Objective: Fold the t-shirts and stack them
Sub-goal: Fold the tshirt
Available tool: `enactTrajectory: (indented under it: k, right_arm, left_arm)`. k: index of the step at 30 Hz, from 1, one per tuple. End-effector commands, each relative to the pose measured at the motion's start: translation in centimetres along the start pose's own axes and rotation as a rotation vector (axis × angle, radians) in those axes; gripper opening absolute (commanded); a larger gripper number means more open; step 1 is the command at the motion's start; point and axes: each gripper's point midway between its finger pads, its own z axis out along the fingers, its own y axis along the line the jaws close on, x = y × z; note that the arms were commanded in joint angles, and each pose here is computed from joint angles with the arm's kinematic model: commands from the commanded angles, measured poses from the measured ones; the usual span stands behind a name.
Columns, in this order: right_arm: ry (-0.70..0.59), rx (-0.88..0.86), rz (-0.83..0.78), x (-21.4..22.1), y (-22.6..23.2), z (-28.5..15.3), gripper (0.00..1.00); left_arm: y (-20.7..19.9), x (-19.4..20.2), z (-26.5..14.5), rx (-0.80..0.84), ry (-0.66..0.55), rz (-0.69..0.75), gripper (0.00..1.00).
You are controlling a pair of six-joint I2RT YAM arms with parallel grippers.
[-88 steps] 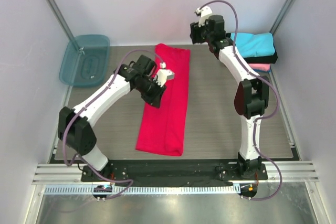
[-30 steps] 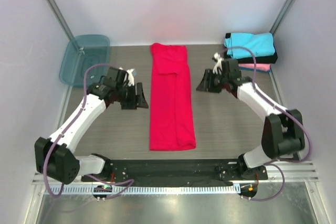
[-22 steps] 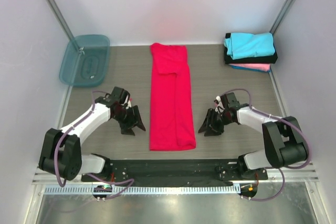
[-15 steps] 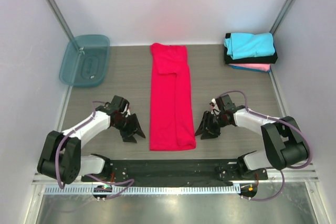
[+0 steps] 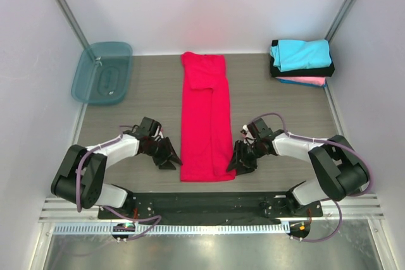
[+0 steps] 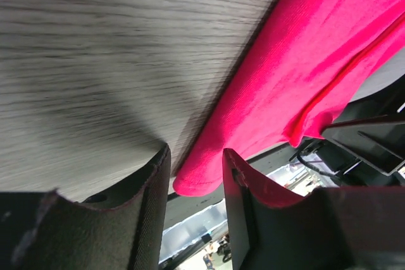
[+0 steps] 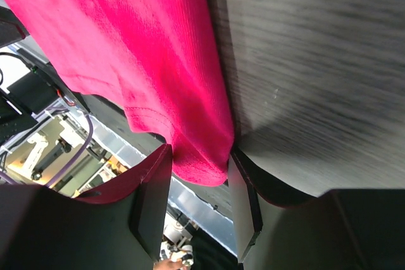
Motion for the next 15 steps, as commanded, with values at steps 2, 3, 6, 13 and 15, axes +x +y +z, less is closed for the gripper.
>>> enactTrajectory:
  k: [2,3,6,13,15]
  right_arm:
    - [0.016,0.161,0.056,1.6,-3.7,0.6,0.47]
    - [0.015,0.161,0.055,1.5,-3.7,0.6,0.47]
    - [0.010,0.160,0.064,1.4,-3.8,0.8,0.46]
    - [0.018,0.165,0.068,1.7,-4.0,0.9,0.42]
    - [0.017,0.152,0.059,1.6,-3.8,1.0,0.35]
  left_arm:
    - [0.2,1.0,0.7,0.004,0.025,0.009,0.38]
    - [0.5,1.3,0.7,-0.010,0.028,0.011,0.38]
    - [1.5,2.2,1.1,-0.054,0.044,0.018,0.36]
    - [1.8,3.3,1.4,-0.071,0.077,0.042,0.29]
    - [1.6,3.5,1.3,-0.063,0.084,0.054,0.10]
